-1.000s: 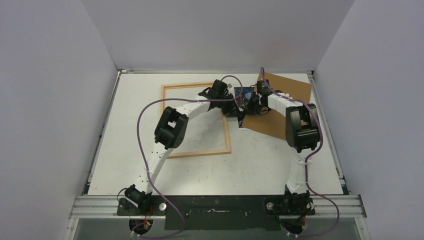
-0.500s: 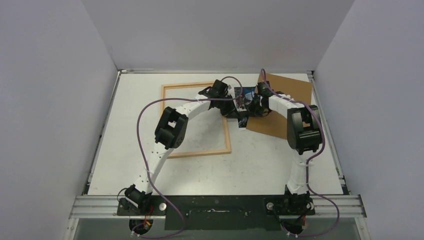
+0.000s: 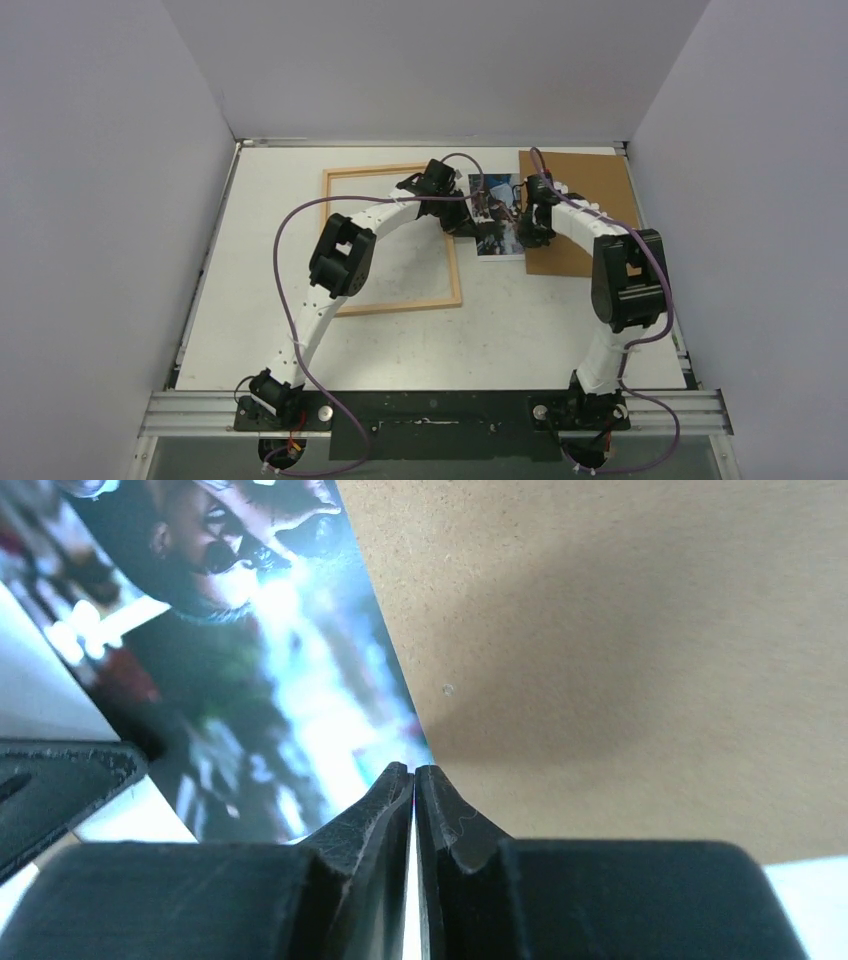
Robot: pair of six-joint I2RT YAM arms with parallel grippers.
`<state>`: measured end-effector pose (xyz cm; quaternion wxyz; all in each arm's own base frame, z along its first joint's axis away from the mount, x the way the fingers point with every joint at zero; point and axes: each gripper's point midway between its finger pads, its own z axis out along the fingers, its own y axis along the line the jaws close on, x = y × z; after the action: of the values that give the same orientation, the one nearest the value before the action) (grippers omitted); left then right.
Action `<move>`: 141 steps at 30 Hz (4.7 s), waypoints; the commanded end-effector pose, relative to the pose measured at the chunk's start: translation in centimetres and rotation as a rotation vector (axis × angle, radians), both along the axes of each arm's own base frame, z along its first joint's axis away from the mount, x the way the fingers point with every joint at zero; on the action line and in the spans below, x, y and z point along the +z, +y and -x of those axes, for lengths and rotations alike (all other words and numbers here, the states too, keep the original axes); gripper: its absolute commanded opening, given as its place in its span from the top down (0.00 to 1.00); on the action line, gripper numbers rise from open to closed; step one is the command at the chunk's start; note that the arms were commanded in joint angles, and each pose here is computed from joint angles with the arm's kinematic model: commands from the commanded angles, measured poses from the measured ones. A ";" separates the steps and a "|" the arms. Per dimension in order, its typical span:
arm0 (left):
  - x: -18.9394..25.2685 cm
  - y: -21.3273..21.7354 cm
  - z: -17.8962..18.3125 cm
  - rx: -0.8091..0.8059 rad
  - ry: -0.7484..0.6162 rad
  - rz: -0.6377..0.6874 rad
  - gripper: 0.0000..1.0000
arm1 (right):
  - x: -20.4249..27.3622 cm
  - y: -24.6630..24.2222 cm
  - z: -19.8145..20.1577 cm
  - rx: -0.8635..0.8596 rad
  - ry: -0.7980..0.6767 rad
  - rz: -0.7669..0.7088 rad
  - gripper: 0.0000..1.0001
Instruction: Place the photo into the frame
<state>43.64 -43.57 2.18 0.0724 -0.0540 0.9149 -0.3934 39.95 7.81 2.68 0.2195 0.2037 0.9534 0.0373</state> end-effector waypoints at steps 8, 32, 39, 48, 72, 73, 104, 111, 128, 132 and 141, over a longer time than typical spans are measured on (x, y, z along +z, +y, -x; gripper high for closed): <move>10.3 0.8 -1.8 -0.162 -0.300 0.073 0.98 | 10.1 1.0 0.0 0.347 -0.272 0.308 0.74; 16.9 29.4 -5.0 0.266 -0.344 -0.146 0.83 | 7.8 5.7 4.8 1.159 -0.227 0.764 0.35; 15.9 32.0 -5.1 0.333 -0.297 -0.070 0.83 | 5.7 7.0 4.5 1.337 -0.173 0.843 0.36; 14.3 35.2 -5.5 0.398 -0.263 -0.021 0.83 | 3.3 8.4 3.3 1.391 -0.126 0.920 0.36; 13.3 37.2 -5.6 0.463 -0.246 0.033 0.83 | -0.8 8.2 3.1 1.354 -0.205 1.156 0.38; 13.3 37.2 -5.6 0.465 -0.247 0.036 0.83 | -0.8 8.2 3.2 1.357 -0.205 1.157 0.38; 12.8 33.3 -5.2 0.415 -0.229 0.085 0.75 | 5.7 7.8 0.5 1.057 -0.416 1.177 0.51; 12.6 30.9 -5.2 0.373 -0.218 0.095 0.71 | 5.8 7.1 0.5 1.038 -0.412 1.176 0.63; 12.3 28.2 -5.3 0.331 -0.203 0.111 0.67 | 3.0 8.1 1.3 1.190 -0.353 1.085 0.45; 12.3 27.3 -5.3 0.314 -0.202 0.117 0.66 | 3.2 8.0 1.3 1.115 -0.353 0.996 0.43; 12.8 21.7 -6.0 0.245 -0.212 0.161 0.60 | 6.0 3.0 -2.3 0.542 -0.389 0.509 0.42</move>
<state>48.40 -18.57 12.74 0.1898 -0.1643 0.8695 -0.4254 40.24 12.10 5.01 0.3769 -0.3095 0.8487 -0.2045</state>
